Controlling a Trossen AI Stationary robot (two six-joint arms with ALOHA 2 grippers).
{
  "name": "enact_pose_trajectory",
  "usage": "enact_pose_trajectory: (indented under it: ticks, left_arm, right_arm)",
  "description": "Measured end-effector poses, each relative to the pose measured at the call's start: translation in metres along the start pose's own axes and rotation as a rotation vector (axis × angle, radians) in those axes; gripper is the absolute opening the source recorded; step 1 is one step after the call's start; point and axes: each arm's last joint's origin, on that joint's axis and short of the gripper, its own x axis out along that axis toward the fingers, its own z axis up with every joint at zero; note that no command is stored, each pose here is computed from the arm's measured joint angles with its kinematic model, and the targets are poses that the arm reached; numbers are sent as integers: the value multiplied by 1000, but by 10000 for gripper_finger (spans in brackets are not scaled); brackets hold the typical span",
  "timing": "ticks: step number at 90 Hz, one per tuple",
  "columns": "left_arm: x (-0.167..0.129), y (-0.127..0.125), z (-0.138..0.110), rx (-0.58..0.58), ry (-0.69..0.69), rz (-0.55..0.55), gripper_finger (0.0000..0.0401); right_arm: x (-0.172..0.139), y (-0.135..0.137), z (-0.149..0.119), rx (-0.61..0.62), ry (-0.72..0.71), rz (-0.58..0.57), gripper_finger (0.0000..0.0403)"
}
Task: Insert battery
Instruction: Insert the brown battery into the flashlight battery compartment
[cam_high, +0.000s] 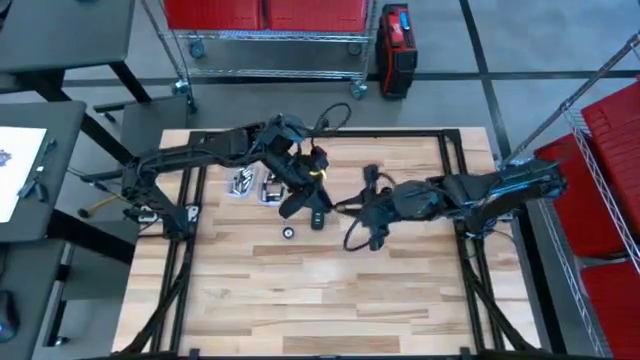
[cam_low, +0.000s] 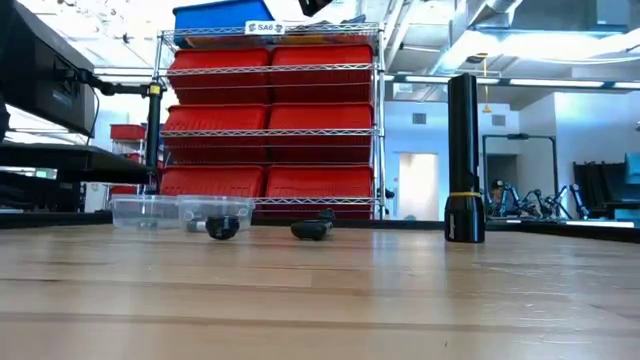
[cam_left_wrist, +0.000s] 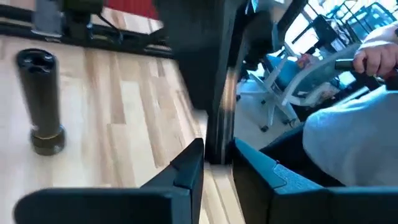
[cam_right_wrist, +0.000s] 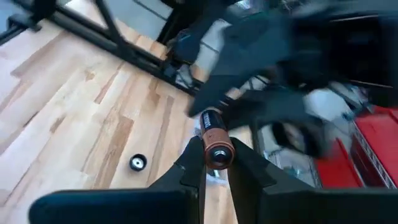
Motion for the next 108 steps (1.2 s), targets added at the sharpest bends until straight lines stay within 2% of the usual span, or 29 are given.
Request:
enact_pose_trajectory:
  ticks: [19,34,45,54,66,83,92,108]
  left_arm:
    - [-22,-9,25,125,-209,-23,114]
    - [-31,-17,46,309,-420,-49,140]
    - [-39,-22,59,430,-588,44,140]
    - [-43,-22,64,476,-666,125,139]
    - [-44,-19,63,461,-654,152,139]
    - [-41,-13,53,407,-525,186,138]
    - [-39,-7,47,371,-460,223,138]
    - [-43,12,36,258,-360,420,138]
  right_arm:
    - [-36,-26,13,130,-5,-73,26]
    - [-67,-57,28,323,-159,-188,3]
    - [-79,-71,37,376,-299,-243,4]
    - [-82,-78,39,377,-351,-252,3]
    - [-82,-77,37,367,-333,-242,2]
    - [-82,-72,35,361,-302,-214,10]
    - [-84,-73,32,370,-284,-211,37]
    - [-90,-73,25,482,-229,-213,110]
